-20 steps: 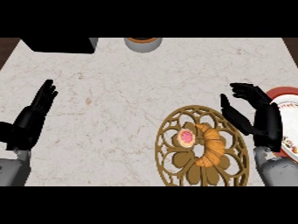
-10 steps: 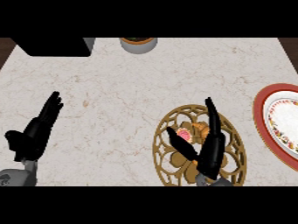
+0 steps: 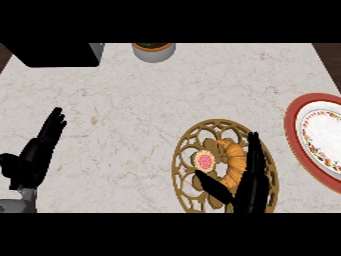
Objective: Pick the croissant from the placemat and place it in the plate
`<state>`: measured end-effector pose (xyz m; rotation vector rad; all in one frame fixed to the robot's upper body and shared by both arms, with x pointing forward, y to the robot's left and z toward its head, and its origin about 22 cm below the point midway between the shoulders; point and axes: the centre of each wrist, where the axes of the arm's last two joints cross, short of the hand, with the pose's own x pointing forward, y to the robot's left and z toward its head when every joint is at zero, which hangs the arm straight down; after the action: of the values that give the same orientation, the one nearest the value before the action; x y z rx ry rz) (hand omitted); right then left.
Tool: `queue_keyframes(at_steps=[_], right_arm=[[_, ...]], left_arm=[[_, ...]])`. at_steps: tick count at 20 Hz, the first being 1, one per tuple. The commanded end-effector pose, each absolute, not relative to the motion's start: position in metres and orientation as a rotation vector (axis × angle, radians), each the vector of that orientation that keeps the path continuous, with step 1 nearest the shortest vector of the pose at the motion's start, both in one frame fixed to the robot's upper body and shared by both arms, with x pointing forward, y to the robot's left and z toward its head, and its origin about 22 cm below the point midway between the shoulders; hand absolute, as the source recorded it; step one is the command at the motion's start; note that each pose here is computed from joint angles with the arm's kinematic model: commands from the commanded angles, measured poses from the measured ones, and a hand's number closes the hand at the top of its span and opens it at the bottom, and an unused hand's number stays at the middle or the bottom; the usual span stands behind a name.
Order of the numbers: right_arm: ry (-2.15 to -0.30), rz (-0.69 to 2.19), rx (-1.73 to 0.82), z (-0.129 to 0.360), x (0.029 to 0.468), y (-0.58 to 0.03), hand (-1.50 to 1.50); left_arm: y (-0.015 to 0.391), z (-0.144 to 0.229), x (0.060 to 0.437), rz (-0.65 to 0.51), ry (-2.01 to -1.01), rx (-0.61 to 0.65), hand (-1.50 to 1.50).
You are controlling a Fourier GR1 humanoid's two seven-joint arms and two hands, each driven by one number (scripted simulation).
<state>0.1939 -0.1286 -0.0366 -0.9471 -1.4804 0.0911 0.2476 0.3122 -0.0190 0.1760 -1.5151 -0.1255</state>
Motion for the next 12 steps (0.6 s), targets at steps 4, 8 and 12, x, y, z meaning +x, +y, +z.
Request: queue_keyframes(at_steps=[4,8,12], right_arm=[[-1.123,0.347,-0.982,-0.014,0.182,-0.134,-1.50],[-1.030,0.350,-0.970,0.035,0.180,-0.119,-1.50],[-0.920,0.374,-0.963,0.056,0.185,-0.104,-1.50]], left_arm=[[0.304,-0.020,0.252,-0.128,-1.533,0.166,0.00],[0.290,-0.011,0.259,-0.132,-1.517,0.171,0.00],[0.315,-0.020,0.254,-0.142,-1.530,0.153,0.00]])
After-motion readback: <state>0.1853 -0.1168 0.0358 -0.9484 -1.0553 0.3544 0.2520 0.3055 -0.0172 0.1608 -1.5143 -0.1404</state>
